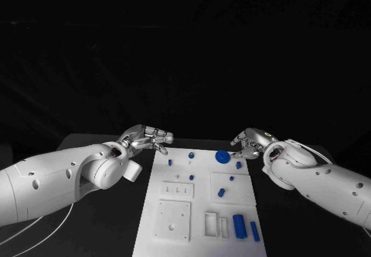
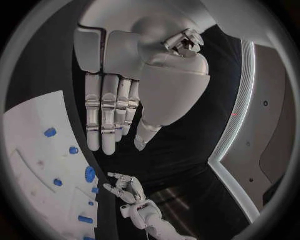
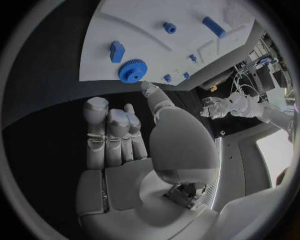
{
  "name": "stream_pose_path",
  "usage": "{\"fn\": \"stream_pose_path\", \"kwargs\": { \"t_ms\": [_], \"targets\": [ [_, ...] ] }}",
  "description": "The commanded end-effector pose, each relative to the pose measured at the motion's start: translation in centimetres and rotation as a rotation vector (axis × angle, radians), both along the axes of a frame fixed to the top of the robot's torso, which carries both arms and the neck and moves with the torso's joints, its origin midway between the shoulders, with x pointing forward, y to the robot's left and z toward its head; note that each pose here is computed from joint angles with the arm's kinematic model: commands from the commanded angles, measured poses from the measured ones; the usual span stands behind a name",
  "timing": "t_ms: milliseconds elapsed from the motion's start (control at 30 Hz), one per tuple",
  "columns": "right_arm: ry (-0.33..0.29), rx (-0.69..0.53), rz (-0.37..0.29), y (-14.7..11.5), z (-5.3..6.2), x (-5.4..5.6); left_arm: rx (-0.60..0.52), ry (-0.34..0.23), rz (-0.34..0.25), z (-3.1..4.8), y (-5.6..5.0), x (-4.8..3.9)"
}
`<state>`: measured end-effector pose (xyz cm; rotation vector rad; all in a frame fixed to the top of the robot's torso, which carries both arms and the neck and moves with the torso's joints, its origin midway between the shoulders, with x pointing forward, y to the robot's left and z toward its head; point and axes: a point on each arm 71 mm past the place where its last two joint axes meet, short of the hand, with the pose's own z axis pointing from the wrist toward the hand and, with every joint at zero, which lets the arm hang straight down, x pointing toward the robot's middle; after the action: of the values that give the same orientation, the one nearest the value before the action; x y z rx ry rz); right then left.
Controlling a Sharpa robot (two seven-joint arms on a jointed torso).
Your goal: Assemble the parts on the task board
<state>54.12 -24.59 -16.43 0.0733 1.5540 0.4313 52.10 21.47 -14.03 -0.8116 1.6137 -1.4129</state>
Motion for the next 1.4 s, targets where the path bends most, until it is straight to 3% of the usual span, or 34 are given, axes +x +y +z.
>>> {"fn": "stream_pose_path", "kwargs": {
  "t_ms": [33,367,667,1400],
  "targets": [
    [0.062,-0.009,0.052,0.7,-0.8,0.2,-0.005,-0.002,-0.024,0.07,-0.4,-0.01],
    [0.052,-0.017,0.033,1.4,-2.0,1.1,-0.002,-0.001,-0.032,0.00,-0.6,0.05],
    [0.027,-0.011,0.012,1.4,-2.1,1.4,0.001,-0.001,-0.032,-0.06,-0.5,0.11],
    [0.039,-0.013,-0.004,1.5,-2.5,1.7,0.006,0.004,-0.039,-0.13,-0.6,0.13]
  ]
}}
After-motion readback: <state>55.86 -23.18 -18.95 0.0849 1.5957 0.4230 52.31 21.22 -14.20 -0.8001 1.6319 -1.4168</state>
